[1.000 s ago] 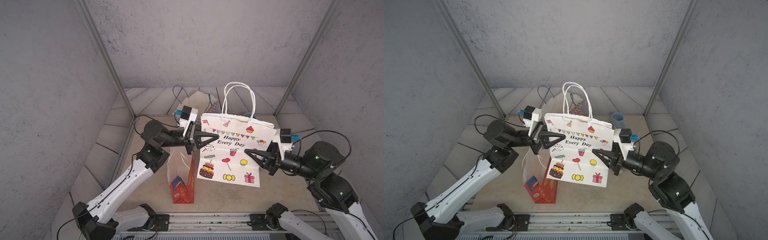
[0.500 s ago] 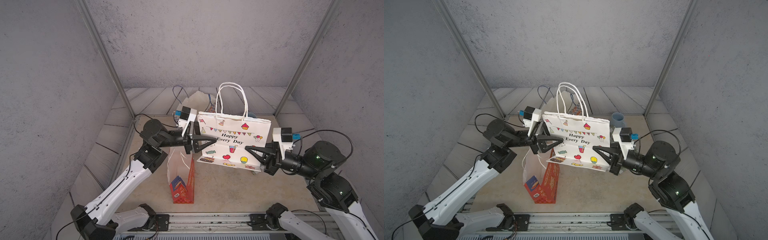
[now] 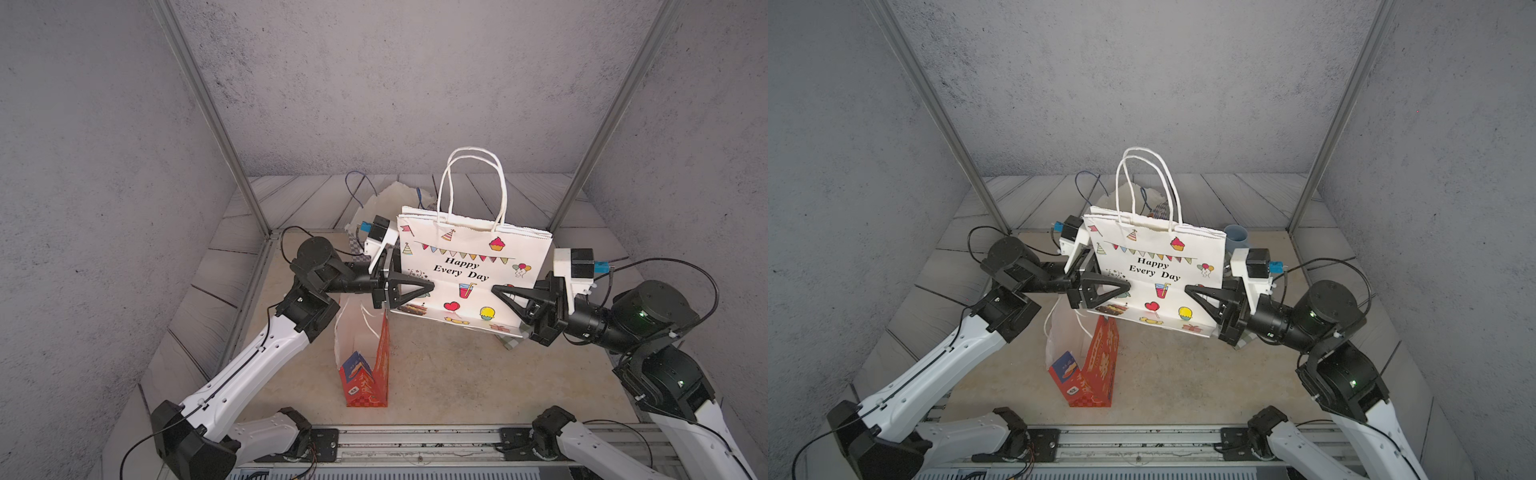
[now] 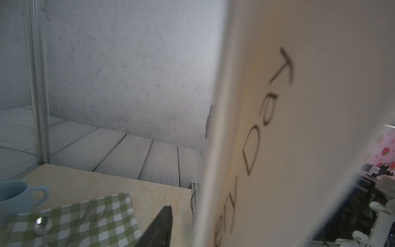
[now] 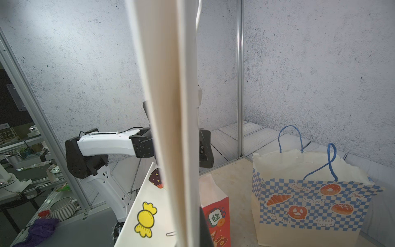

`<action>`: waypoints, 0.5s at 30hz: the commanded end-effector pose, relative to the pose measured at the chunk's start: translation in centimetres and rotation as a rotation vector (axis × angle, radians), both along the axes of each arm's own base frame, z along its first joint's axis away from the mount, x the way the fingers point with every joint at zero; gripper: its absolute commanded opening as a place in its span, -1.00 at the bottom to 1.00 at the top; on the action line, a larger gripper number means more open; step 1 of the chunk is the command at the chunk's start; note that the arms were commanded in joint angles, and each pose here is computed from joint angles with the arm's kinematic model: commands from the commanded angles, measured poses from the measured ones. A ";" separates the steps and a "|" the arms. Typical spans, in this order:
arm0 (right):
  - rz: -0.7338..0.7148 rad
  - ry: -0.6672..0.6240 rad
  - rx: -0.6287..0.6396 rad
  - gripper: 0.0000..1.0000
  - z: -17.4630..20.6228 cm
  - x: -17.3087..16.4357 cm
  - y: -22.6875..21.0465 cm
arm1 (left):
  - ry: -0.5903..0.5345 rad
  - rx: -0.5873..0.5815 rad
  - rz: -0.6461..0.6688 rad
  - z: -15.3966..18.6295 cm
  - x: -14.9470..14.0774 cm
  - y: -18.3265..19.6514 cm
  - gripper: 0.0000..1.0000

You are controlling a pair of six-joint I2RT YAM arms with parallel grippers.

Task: Put away the paper bag
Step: Press the paper bag.

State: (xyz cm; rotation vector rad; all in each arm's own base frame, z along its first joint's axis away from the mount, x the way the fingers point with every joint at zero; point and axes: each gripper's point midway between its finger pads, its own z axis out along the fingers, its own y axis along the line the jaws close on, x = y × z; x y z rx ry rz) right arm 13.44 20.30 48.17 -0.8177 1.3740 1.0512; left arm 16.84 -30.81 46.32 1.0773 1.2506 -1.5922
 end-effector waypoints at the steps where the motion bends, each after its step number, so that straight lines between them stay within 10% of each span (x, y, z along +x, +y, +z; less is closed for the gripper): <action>1: 0.016 -0.037 0.029 -1.00 1.5 -0.7 -0.2 | -0.048 -0.031 -0.034 1.2 -1.0 0.5 -0.12; 12: -0.005 -0.012 0.005 -0.99 0.7 -0.2 -0.2 | -0.064 -0.046 -0.040 1.9 -1.8 1.1 -1.00; 15: -0.045 0.002 0.005 -0.58 0.8 0.2 -0.6 | -0.080 -0.054 -0.040 2.3 -2.1 1.3 -1.00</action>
